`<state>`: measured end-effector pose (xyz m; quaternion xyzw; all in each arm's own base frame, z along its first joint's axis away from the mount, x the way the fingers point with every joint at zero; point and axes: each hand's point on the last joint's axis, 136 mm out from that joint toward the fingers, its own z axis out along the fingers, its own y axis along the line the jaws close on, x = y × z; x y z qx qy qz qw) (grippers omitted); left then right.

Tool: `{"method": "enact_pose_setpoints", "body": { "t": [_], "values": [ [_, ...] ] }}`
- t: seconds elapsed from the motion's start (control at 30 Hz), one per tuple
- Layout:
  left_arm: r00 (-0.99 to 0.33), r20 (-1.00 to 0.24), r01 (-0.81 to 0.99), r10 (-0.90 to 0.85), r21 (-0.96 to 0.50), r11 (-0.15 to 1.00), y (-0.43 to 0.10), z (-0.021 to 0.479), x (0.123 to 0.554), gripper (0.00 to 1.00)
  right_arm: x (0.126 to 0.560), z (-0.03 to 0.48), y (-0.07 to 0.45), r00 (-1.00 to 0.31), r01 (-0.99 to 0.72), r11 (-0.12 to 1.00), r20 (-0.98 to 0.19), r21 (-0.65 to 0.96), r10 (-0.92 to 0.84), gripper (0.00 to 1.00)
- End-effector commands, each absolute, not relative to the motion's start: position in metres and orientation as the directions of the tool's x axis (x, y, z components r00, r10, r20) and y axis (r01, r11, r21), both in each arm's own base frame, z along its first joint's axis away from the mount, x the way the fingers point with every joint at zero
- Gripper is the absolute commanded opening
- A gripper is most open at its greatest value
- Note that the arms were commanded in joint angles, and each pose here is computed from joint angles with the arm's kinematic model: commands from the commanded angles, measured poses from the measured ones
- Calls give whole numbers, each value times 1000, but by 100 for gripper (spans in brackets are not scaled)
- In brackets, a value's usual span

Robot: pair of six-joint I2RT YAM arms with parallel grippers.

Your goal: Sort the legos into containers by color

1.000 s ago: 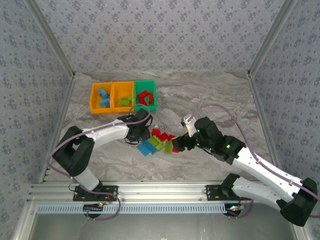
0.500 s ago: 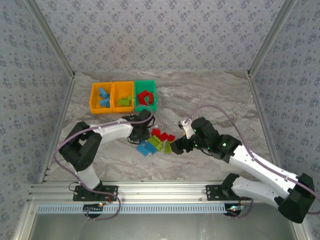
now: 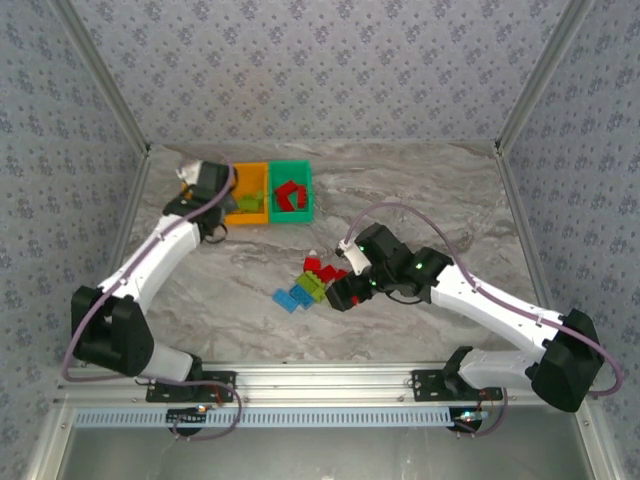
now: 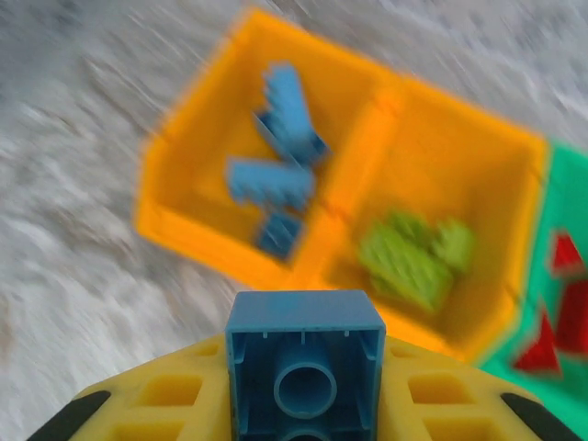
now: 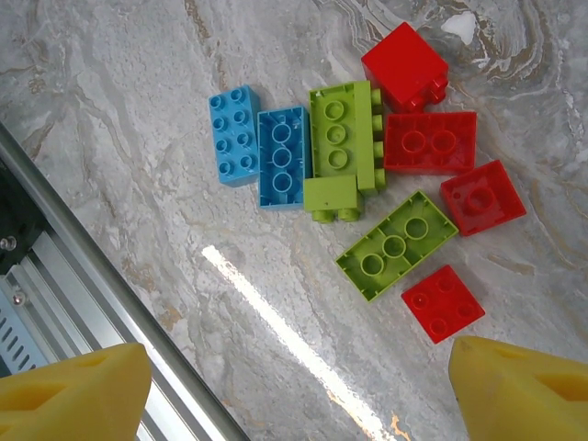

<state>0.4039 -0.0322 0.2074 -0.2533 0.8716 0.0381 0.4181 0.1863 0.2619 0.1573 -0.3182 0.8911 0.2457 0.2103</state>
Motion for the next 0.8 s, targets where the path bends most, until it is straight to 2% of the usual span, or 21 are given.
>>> {"method": "enact_pose_setpoints", "body": {
  "t": [0.0, 0.13, 0.3, 0.4, 0.53, 0.63, 0.77],
  "values": [
    [-483, -791, -514, -375, -90, 853, 2, 211, 446, 28, 186, 167, 263, -700, -680, 670, -536, 297, -472, 87],
    [-561, -739, -514, -373, -42, 857, 13, 188, 493, 28, 185, 169, 261, -700, -678, 675, -537, 292, -471, 87],
    [-635, -699, -522, -329, 75, 849, 24, 151, 520, 30, 182, 171, 259, -706, -670, 680, -535, 296, -463, 87],
    [-665, -671, -523, -328, 105, 846, 26, 135, 521, 40, 179, 174, 260, -707, -671, 671, -546, 316, -450, 87],
    [-659, -673, -528, -336, 96, 844, 27, 138, 514, 52, 181, 177, 259, -704, -665, 677, -567, 315, -427, 88],
    [-644, -682, -530, -346, 71, 845, 26, 154, 505, 54, 185, 177, 257, -706, -656, 691, -571, 305, -418, 89],
    [-615, -689, -514, -383, -17, 858, 15, 186, 480, 50, 194, 176, 256, -711, -633, 717, -587, 294, -387, 89]
  ]
}}
